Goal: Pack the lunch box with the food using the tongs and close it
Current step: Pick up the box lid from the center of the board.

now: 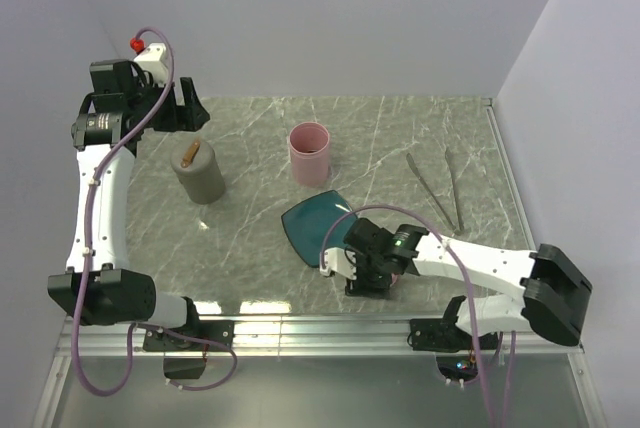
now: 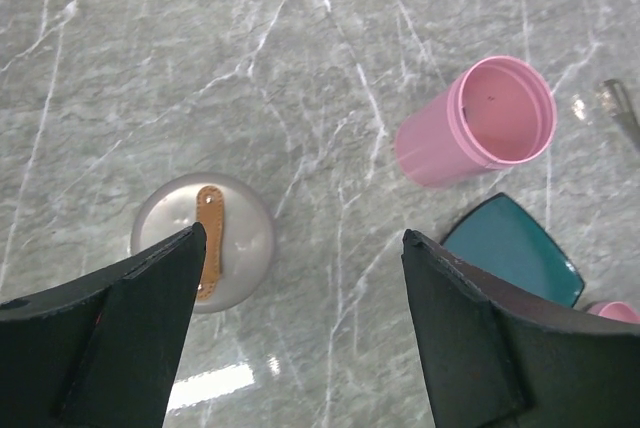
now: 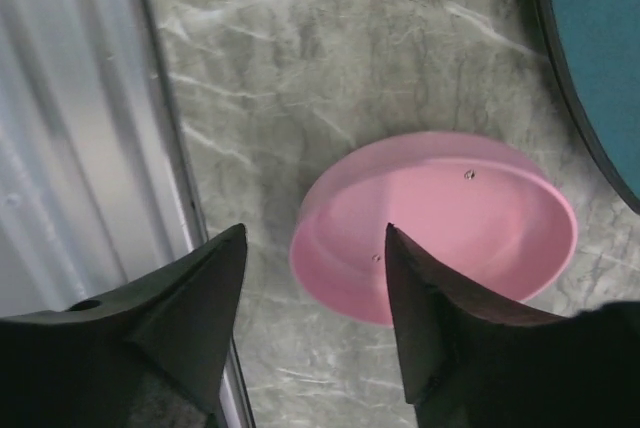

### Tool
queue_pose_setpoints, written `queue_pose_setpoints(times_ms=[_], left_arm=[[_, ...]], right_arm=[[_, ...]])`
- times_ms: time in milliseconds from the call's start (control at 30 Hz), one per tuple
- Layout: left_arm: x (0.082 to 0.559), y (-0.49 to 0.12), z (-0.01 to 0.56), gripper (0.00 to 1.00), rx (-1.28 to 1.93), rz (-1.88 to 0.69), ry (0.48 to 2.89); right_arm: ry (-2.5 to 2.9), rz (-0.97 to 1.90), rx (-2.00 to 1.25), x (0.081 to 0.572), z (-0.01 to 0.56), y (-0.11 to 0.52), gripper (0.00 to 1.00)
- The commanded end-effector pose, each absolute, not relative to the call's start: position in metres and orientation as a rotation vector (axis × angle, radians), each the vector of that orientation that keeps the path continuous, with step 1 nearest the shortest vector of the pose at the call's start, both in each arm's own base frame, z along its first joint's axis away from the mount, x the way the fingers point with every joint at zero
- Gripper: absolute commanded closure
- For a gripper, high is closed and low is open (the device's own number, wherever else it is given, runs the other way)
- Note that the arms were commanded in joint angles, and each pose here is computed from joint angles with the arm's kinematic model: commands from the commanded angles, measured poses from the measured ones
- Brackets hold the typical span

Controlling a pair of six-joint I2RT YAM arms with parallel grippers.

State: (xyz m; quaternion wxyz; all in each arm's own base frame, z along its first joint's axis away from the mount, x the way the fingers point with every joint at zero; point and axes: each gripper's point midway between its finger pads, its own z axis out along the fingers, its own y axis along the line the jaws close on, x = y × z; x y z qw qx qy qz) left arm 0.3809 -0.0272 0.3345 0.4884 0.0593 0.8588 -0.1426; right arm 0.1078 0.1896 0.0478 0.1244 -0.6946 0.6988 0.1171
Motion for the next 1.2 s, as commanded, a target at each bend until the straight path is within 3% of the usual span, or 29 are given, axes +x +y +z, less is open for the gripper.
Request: queue_pose_setpoints(times_ms=[0,167,267,533,767,900,1000,1167], left_arm=[[0.378,-0.037,0.358,0.14,0.143,-0.409,1.999],[0.377,-0.038,0.365,0.14,0.144,-0.412,1.964],[0.377,-0.040,0.363,0.14,0.144,-0.415,1.959],[0.359,-0.058,0.377,0.15,0.218,-0.503,1.828],[0.326,-0.086,0.394,0.11,0.336,-0.627,1.645],[0.309,-0.108,0.395,0.14,0.331,-0.841,1.656],[0.282,-0.128,0.417,0.14,0.338,-1.005,1.556],[0.254,-0.164,0.419,0.13,0.345,-1.329,1.506]], right_arm=[[2.048,0.296,-1.974,0.119,0.041,0.201,0.37],[2.045,0.330,-2.009,0.108,0.030,0.202,0.39],[2.072,0.336,-2.022,0.102,0.020,0.201,0.47],[2.016,0.418,-1.948,0.105,0.046,0.217,1.00],[1.678,0.702,-1.669,0.131,0.184,0.245,1.00],[1.425,0.717,-1.413,0.162,0.279,0.243,1.00],[1.116,0.743,-1.262,0.150,0.351,0.235,1.00],[0.955,0.729,-1.146,0.150,0.389,0.234,1.00]])
